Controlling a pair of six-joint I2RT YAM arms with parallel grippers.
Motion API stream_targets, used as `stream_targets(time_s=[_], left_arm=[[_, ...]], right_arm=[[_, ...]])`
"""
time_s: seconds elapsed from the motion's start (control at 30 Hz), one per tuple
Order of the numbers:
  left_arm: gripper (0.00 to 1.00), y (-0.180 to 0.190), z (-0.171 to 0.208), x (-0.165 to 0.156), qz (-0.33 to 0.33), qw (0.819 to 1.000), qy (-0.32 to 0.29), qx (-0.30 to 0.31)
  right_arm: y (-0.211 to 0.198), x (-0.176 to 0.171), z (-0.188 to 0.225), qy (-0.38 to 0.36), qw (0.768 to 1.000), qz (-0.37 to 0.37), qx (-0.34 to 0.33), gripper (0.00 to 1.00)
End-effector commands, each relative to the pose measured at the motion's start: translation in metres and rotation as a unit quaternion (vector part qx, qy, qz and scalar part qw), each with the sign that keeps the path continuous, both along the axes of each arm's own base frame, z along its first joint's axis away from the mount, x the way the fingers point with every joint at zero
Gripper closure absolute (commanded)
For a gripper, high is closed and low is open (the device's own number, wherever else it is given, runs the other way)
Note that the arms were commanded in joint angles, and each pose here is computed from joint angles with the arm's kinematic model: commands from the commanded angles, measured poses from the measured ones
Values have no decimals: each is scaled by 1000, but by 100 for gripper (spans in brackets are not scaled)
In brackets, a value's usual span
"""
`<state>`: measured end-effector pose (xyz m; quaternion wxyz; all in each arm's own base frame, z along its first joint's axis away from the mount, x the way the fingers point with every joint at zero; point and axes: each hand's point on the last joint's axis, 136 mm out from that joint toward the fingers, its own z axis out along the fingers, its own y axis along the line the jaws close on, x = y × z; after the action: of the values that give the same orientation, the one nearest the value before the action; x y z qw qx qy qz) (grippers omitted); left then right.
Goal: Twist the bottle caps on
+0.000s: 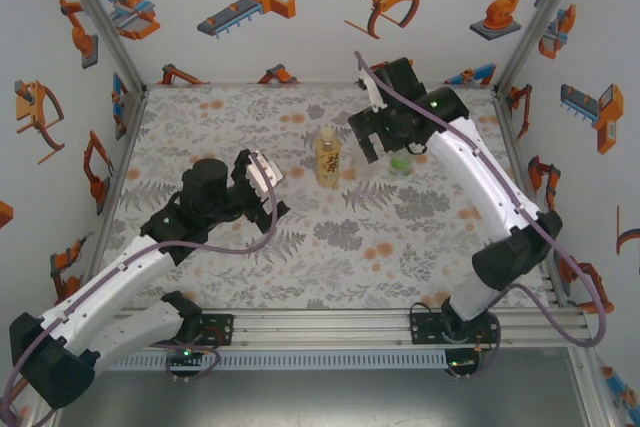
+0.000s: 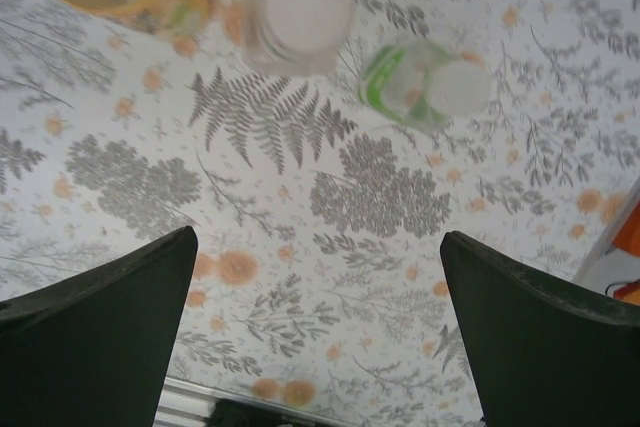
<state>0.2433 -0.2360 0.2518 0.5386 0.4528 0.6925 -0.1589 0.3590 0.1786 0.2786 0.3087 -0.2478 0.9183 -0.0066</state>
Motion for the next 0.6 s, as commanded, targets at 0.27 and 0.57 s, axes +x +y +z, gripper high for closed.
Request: stream_targets(time_s=[0.27, 0.57], left_arm=[[3, 91, -42, 62, 299, 954, -25, 13], [3, 157, -91, 76, 391, 920, -25, -11]], right_arm=[[-86, -4, -74, -63, 993, -96, 20, 1], [-157, -1, -143, -164, 963, -204, 68, 1]])
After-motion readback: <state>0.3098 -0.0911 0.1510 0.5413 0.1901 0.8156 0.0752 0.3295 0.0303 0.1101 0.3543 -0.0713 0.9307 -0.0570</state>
